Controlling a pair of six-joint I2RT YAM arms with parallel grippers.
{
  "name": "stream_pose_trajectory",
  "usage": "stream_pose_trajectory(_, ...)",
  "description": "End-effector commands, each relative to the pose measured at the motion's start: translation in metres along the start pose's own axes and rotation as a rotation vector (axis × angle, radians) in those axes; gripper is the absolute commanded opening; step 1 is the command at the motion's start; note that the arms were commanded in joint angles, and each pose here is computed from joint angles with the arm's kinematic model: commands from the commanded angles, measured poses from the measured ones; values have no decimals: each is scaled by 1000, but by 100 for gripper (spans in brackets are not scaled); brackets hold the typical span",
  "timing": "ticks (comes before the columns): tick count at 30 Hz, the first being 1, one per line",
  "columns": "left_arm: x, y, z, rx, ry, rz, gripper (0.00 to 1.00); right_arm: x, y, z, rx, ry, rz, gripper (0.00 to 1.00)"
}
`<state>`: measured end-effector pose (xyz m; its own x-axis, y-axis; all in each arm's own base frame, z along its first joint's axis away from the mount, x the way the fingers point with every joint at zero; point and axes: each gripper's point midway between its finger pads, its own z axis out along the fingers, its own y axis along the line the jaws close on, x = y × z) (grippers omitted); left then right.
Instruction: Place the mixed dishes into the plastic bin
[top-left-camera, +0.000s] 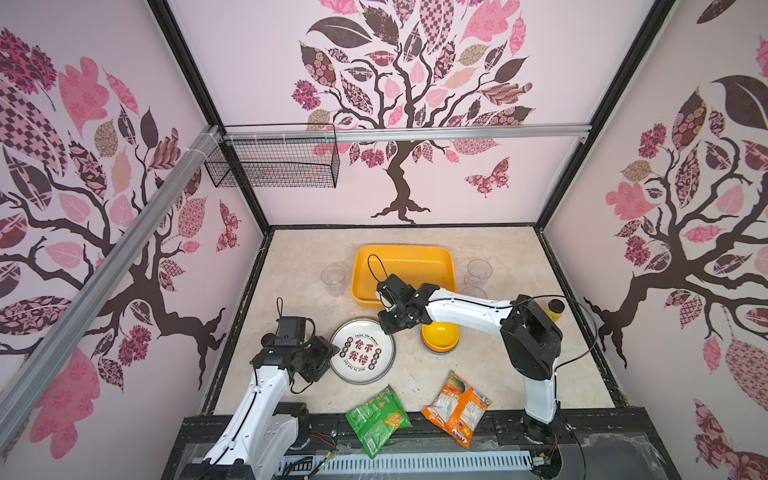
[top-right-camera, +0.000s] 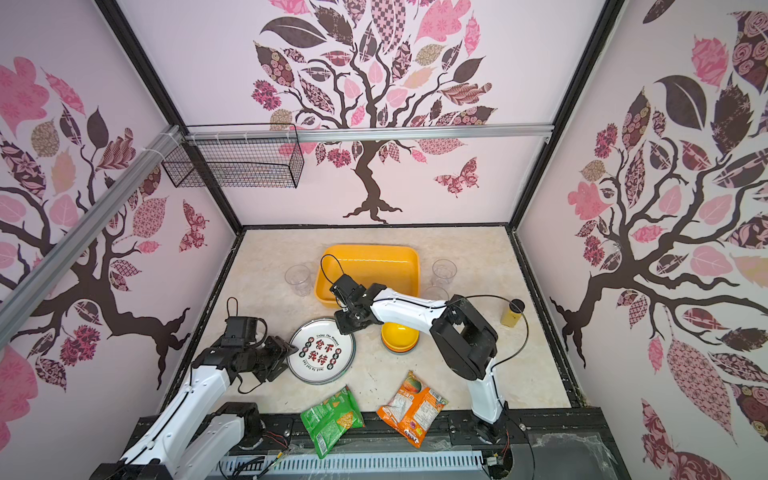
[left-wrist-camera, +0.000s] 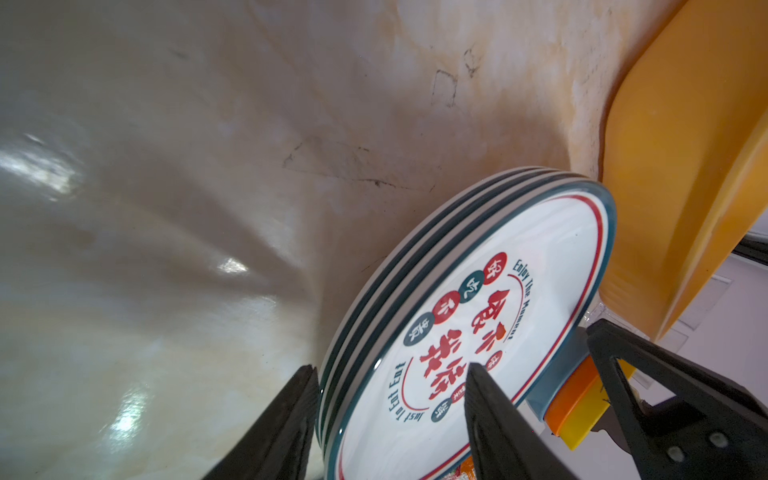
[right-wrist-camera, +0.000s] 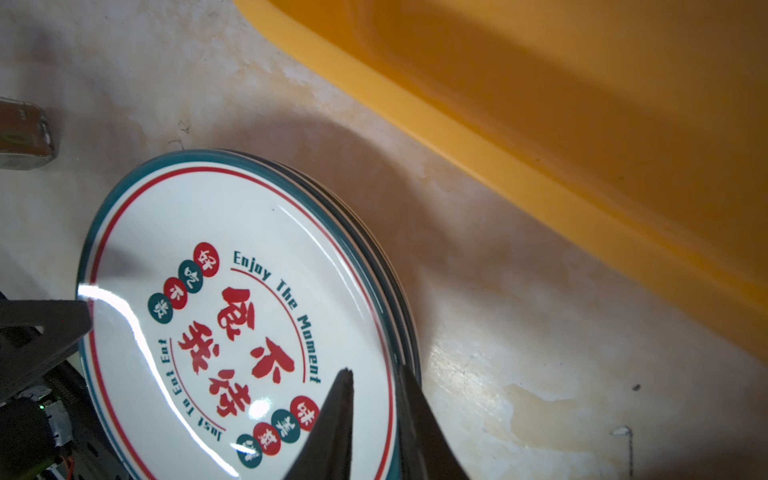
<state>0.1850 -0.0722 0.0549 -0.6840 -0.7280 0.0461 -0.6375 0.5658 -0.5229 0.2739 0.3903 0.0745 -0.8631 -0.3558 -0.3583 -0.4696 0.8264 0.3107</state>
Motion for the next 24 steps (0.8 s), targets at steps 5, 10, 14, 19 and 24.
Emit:
stream_pose_trajectory(5,5,10,8,-23,18,-14,60,7,-3,13,32,40,-17,28)
stream_pose_trajectory(10,6,10,10,-13,25,-17,59,6,-4,12,37,34,-15,28)
stream_pose_trajectory(14,6,7,12,-1,29,-18,58,6,-4,13,39,32,-15,29)
stream_pose_trajectory(19,6,2,14,13,35,-16,58,6,-4,13,38,34,-12,33)
stream_pose_trajectory(24,6,-2,16,22,38,-11,58,7,-6,14,46,35,-11,33)
